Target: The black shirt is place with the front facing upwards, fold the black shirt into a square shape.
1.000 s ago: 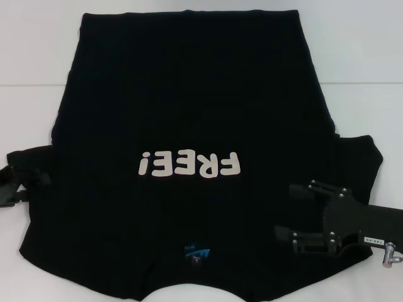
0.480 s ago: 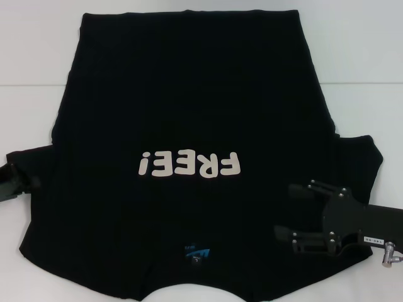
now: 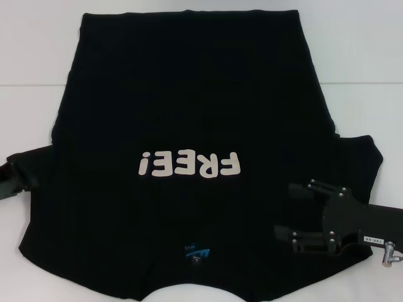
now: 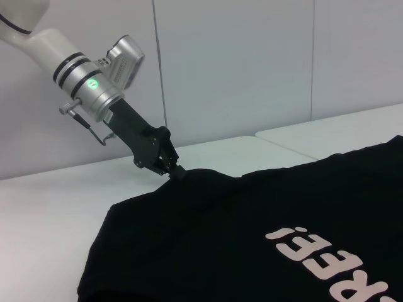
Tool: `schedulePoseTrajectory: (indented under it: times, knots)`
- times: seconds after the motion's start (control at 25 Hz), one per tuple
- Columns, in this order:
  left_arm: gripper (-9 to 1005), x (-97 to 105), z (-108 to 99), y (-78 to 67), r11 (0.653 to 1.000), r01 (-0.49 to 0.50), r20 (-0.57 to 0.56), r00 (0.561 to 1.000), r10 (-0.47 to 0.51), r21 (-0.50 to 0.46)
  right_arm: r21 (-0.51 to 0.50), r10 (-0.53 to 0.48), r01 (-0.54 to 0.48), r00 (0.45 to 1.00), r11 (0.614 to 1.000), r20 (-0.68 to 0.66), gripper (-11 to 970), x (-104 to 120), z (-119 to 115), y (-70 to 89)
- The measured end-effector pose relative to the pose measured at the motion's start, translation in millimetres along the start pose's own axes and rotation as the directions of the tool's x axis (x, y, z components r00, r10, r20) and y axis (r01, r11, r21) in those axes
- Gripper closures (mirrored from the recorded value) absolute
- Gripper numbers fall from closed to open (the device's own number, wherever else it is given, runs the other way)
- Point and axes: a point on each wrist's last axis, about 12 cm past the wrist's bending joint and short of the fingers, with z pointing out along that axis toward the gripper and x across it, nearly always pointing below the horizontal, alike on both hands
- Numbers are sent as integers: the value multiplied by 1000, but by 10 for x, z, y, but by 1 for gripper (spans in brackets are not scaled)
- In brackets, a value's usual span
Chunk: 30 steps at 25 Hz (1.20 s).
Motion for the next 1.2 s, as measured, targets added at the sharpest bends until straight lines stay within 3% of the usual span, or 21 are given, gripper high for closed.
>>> schedulePoseTrajectory:
  times: [0.52, 1.2]
  knots:
    - [990, -171, -246, 94, 998, -22, 84, 996, 27, -55, 6, 0, 0, 1000, 1000, 5, 18, -10, -1, -11]
    - [991, -245, -315, 117, 996, -44, 100, 994, 52, -79, -3, -7, 7, 1000, 1000, 6, 18, -33, 20, -19]
